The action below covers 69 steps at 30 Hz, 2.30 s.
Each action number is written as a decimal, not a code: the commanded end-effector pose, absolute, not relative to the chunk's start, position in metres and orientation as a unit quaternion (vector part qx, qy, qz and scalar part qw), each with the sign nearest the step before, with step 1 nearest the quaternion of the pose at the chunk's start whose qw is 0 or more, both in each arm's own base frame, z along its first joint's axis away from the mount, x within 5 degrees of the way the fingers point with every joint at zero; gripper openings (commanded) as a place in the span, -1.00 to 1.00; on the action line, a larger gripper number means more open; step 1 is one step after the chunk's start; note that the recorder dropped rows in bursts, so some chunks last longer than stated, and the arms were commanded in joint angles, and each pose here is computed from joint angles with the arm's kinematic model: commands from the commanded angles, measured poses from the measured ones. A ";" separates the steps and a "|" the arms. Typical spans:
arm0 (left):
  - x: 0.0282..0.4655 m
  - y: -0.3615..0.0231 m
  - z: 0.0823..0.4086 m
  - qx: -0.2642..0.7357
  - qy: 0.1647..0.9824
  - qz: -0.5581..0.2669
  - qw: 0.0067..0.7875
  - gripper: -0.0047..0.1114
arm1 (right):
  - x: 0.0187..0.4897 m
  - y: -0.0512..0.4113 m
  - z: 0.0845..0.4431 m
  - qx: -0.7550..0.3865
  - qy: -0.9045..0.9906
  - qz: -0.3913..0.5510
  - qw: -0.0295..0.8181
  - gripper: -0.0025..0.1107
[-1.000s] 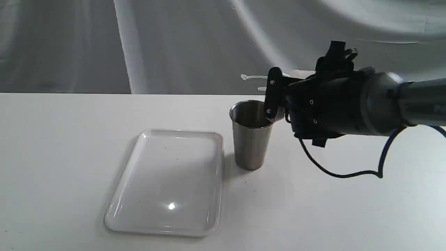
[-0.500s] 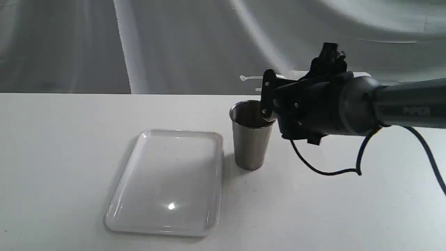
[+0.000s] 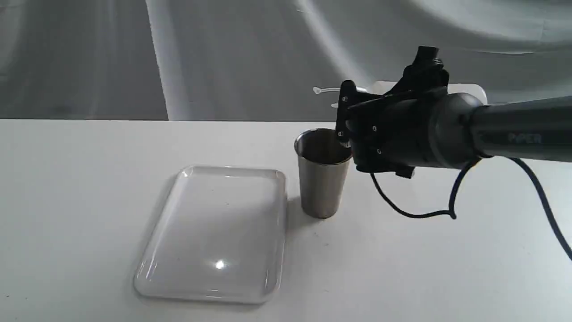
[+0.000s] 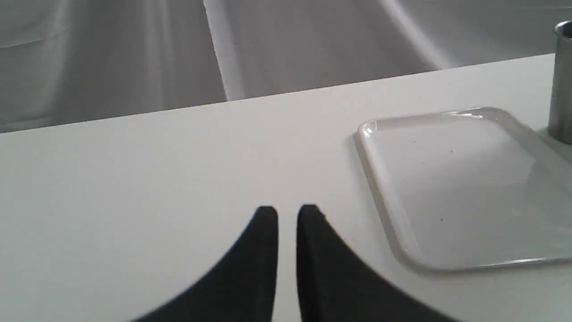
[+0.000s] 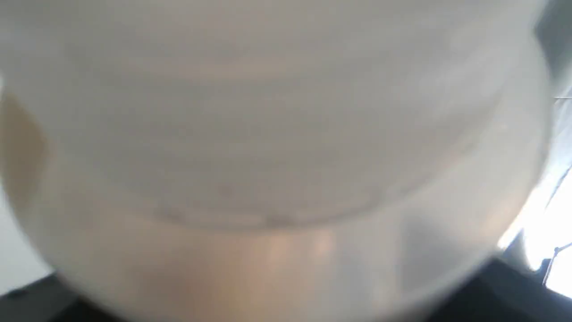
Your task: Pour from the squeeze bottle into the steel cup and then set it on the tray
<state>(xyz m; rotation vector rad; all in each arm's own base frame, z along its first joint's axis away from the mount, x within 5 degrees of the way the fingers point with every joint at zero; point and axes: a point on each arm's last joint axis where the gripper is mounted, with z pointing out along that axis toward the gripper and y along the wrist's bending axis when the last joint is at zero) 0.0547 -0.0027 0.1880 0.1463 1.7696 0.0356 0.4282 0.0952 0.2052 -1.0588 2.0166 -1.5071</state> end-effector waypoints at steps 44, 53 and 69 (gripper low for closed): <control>0.055 -0.003 0.187 0.064 0.771 0.014 0.634 -0.78 | 0.429 0.107 0.233 -0.496 0.560 -0.654 0.108 -0.03; 0.055 -0.003 0.187 0.064 0.771 0.014 0.634 -0.78 | 0.430 0.109 0.237 -0.517 0.527 -0.669 0.088 -0.03; 0.055 -0.003 0.187 0.064 0.771 0.014 0.634 -0.78 | 0.430 0.109 0.237 -0.531 0.512 -0.671 0.069 -0.03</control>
